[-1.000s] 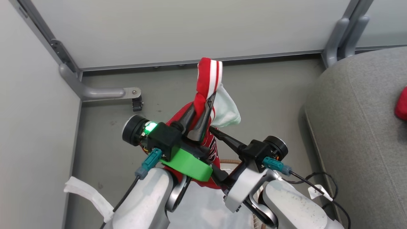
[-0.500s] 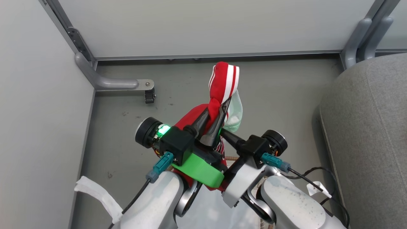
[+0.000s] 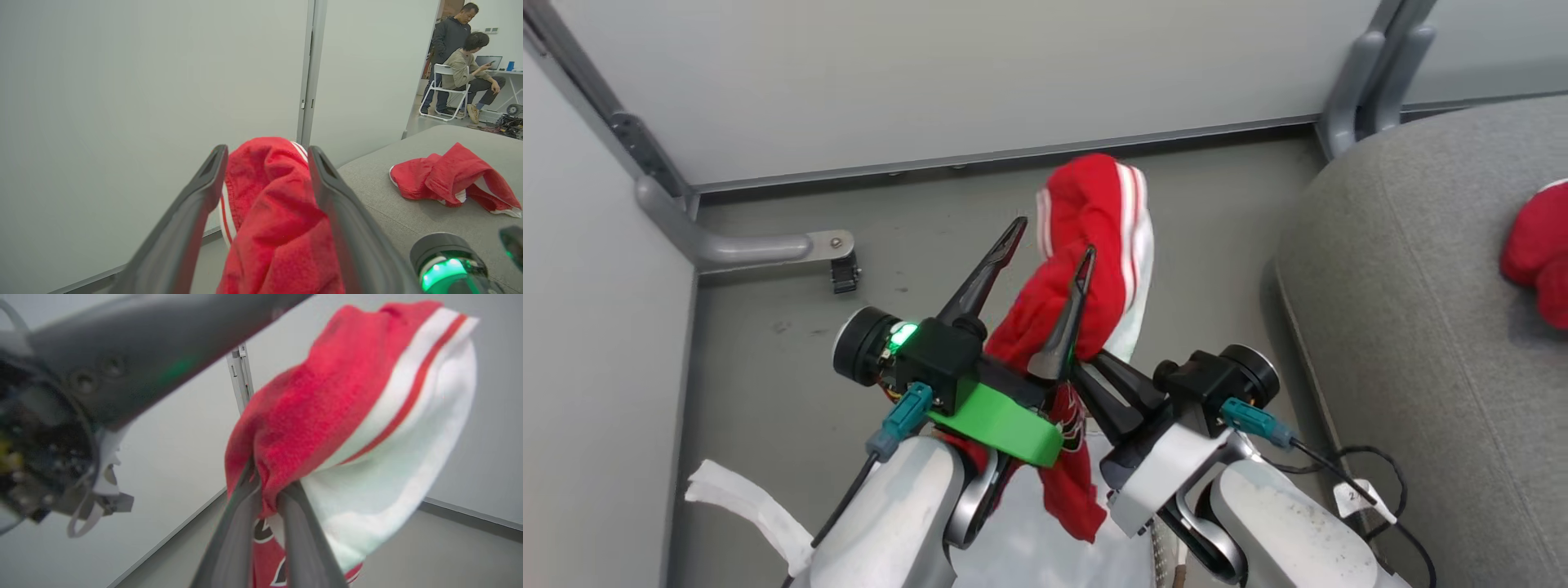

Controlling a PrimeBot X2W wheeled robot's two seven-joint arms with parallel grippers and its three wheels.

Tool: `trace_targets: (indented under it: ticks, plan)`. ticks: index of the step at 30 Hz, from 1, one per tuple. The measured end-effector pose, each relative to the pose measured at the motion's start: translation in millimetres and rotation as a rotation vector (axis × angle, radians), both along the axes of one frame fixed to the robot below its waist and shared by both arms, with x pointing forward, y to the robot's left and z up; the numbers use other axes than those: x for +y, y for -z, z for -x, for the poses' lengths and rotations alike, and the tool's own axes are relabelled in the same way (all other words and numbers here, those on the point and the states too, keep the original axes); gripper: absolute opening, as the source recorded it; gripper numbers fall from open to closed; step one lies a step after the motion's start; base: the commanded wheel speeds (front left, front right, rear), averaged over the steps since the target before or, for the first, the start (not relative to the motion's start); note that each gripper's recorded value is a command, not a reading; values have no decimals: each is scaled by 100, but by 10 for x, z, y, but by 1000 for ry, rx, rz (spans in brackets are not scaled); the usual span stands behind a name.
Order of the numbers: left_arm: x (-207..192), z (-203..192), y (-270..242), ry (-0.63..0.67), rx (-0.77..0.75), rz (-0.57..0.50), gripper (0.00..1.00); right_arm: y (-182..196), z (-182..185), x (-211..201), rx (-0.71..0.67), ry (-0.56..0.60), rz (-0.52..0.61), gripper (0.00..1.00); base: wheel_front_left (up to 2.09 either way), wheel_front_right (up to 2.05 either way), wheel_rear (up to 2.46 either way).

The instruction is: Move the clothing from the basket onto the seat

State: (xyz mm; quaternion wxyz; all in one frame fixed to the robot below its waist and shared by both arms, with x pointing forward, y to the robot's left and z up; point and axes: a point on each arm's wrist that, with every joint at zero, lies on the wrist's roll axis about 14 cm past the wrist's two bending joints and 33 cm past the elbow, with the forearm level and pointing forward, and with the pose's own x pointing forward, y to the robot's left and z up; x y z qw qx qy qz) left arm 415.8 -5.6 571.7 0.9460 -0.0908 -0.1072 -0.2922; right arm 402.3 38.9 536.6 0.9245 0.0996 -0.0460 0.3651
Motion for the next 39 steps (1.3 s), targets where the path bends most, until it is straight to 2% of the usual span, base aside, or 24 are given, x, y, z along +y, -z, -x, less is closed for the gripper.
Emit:
trace_targets:
  ticks: [11, 24, 29, 35, 39]
  plan:
    - [-515, -34, 202, 142, 36, -19, 100, -79, 4, -844, -12, 258, -22, 0, 0, 0, 0]
    - [-1330, 146, 430, 382, 72, -33, 100, -112, 280, -1874, -2, 580, -46, 0, 0, 0, 0]
    - [-1658, 342, 473, 506, 79, -30, 100, -198, 404, -2348, -31, 730, -37, 0, 0, 0, 0]
    - [-1849, 424, 581, 583, 106, -26, 100, -355, 448, -2791, -84, 864, -22, 0, 2, 2, 2]
    - [-1890, 416, 676, 599, 130, -26, 100, -642, 332, -2937, -183, 886, 41, 0, 13, 13, 13]
